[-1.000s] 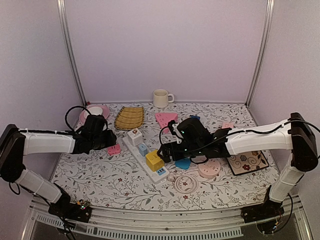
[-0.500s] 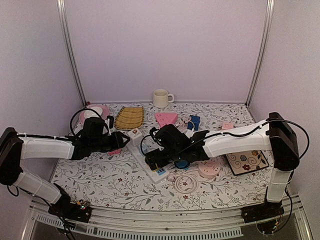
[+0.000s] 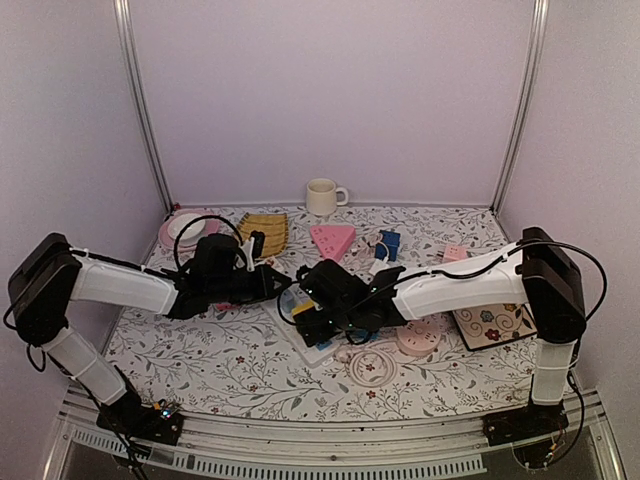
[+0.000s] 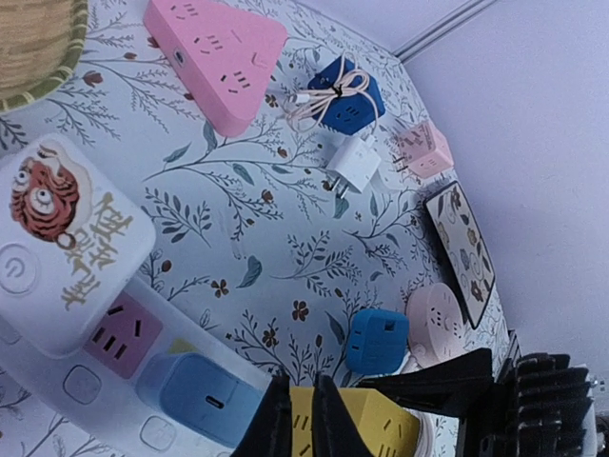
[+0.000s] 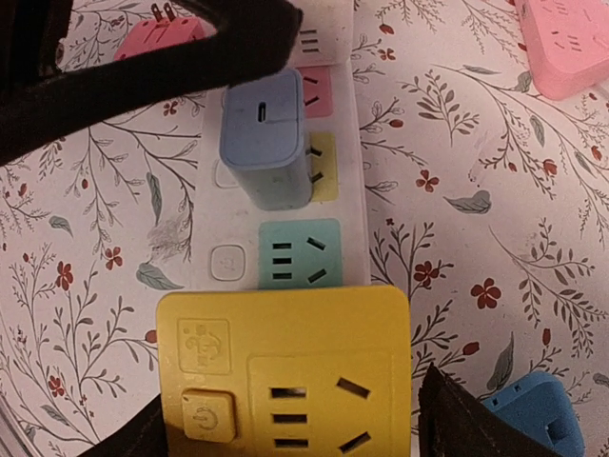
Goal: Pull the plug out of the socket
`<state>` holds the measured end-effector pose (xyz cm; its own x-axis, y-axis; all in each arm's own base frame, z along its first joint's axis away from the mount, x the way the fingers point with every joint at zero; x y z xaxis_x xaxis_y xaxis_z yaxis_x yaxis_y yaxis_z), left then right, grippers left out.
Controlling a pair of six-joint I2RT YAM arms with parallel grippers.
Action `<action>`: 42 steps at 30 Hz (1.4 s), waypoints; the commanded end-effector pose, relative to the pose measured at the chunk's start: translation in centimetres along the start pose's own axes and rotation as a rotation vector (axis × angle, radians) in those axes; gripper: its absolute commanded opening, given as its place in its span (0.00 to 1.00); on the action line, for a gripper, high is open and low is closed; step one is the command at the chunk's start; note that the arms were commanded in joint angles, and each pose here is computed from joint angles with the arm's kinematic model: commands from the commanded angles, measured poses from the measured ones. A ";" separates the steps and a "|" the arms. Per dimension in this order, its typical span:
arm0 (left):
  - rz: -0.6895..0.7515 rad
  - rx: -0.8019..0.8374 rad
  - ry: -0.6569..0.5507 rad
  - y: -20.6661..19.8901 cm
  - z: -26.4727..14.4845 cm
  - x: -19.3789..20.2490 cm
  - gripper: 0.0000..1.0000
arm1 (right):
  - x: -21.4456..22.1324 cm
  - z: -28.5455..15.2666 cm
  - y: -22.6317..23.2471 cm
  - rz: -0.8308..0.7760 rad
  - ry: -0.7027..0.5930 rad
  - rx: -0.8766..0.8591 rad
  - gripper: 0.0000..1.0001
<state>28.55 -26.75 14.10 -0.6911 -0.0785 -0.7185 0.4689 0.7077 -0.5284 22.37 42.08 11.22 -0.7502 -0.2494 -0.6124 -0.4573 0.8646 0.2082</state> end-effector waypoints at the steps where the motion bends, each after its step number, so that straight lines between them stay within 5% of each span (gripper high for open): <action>1: 0.010 0.053 -0.015 -1.2 1.1 -0.2 0.07 | 0.1 -0.1 0.5 -0.018 -0.003 0.023 0.77; 21: -0.064 -0.159 0.101 4.2 2.4 5.3 0.00 | -3.0 -2.8 2.0 -0.023 -0.109 0.015 0.37; 42: -0.064 -0.157 0.178 4.7 1.7 8.0 0.00 | -5.9 -6.3 3.3 -0.061 -0.237 -0.060 0.32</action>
<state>28.97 -26.93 10.51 -0.6883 -0.1314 -0.7134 0.4201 0.7296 -0.5397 21.53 42.43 12.88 -0.6704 -0.3464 -0.6562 -0.5170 0.8524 0.0782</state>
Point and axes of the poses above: each gripper's point midway between its finger pads, its own z axis out along the fingers, its own y axis along the line the jaws close on, x = y × z, the point moved 5 cm from there along -z, back along the fingers, and after that the axes turned 11 degrees about z, right-handed, at the moved point
